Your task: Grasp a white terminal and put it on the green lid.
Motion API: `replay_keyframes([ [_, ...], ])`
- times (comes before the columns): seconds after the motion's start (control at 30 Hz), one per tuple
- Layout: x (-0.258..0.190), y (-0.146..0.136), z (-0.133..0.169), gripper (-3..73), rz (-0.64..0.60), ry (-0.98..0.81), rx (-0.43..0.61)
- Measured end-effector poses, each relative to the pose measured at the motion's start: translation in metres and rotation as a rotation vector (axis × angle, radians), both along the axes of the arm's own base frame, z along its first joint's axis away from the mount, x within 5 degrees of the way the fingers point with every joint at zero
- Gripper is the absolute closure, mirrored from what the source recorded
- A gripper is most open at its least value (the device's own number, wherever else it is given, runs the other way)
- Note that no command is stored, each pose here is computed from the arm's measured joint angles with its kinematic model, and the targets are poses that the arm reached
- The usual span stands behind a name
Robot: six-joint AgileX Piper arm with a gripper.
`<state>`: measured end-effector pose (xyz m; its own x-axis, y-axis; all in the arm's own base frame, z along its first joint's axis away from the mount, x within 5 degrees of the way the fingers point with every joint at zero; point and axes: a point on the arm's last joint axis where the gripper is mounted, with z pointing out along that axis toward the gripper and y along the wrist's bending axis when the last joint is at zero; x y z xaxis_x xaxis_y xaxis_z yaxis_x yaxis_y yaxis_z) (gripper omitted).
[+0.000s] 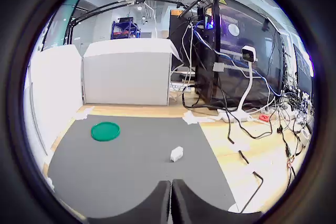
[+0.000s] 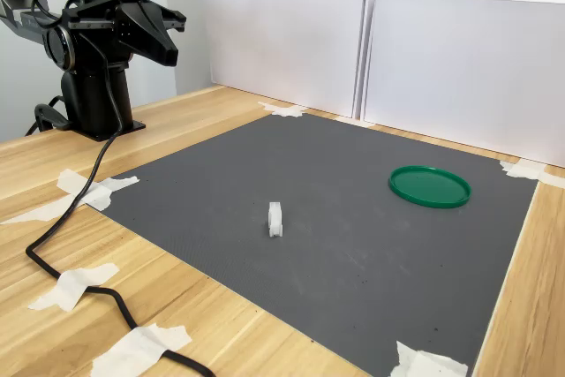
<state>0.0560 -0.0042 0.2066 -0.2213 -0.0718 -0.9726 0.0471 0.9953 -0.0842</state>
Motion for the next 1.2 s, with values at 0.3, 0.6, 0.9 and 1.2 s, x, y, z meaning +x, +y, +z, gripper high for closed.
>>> replay_keyframes([
  [0.3,0.018,-0.001,0.036,71.1,0.009,0.127,-0.039],
  [0.6,0.05,-0.004,0.087,71.1,0.003,0.391,-0.025],
  [0.9,0.093,-0.006,0.117,71.1,0.004,0.588,0.001],
  [1.2,0.131,-0.004,0.102,68.4,0.054,0.805,0.013],
])
